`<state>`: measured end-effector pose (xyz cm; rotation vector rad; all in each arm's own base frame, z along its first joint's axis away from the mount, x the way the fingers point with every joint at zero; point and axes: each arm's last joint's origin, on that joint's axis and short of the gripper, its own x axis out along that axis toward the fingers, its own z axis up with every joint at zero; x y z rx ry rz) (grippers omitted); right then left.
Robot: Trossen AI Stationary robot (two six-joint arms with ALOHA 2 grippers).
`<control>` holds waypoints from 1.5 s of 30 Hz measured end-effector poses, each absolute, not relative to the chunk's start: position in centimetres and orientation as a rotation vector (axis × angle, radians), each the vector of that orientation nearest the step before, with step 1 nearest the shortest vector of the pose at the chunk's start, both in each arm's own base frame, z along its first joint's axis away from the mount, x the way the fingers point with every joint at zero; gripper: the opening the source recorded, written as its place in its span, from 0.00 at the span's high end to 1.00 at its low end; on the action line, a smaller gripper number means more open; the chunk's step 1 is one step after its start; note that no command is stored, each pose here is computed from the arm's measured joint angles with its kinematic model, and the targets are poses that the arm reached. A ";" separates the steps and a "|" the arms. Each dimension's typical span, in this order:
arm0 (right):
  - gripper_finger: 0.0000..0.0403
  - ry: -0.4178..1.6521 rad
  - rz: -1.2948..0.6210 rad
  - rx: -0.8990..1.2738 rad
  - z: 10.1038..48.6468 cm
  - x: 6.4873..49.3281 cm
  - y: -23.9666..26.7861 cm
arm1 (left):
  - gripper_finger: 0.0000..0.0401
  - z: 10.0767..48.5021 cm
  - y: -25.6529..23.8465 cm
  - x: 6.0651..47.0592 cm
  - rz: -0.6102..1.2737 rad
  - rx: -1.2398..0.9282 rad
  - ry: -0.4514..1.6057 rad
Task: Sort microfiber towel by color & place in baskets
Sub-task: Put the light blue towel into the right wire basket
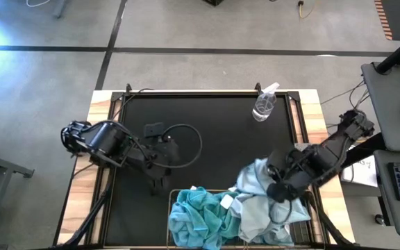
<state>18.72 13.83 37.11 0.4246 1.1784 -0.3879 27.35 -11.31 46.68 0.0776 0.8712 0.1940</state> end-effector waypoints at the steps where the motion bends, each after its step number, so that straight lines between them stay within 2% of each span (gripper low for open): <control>1: 0.98 1.198 -0.369 0.428 36.9 18.5 14.4 | 0.58 46.8 -11.2 27.2 0.199 0.082 0.866; 8: 0.98 1.232 -0.121 0.455 36.4 16.2 20.2 | 0.58 47.4 -10.7 26.4 0.238 0.128 0.827; 14: 0.98 1.128 0.140 0.470 36.8 13.9 24.7 | 0.58 47.8 -10.4 26.0 0.237 0.142 0.815; 20: 0.98 0.972 0.264 0.426 37.4 11.8 27.0 | 0.58 47.9 -10.3 26.0 0.270 0.197 0.799; 27: 0.98 0.850 0.233 0.405 37.6 10.8 27.5 | 0.58 47.9 -10.2 26.0 0.278 0.230 0.796; 33: 0.98 0.867 0.132 0.525 37.0 11.0 27.8 | 0.58 47.9 -10.2 26.0 0.278 0.231 0.796; 38: 0.98 0.952 -0.055 0.625 35.6 10.8 27.5 | 0.58 47.9 -10.2 26.0 0.276 0.237 0.797; 45: 0.98 1.172 -0.367 0.779 33.8 10.1 27.0 | 0.58 47.9 -10.2 26.0 0.268 0.254 0.800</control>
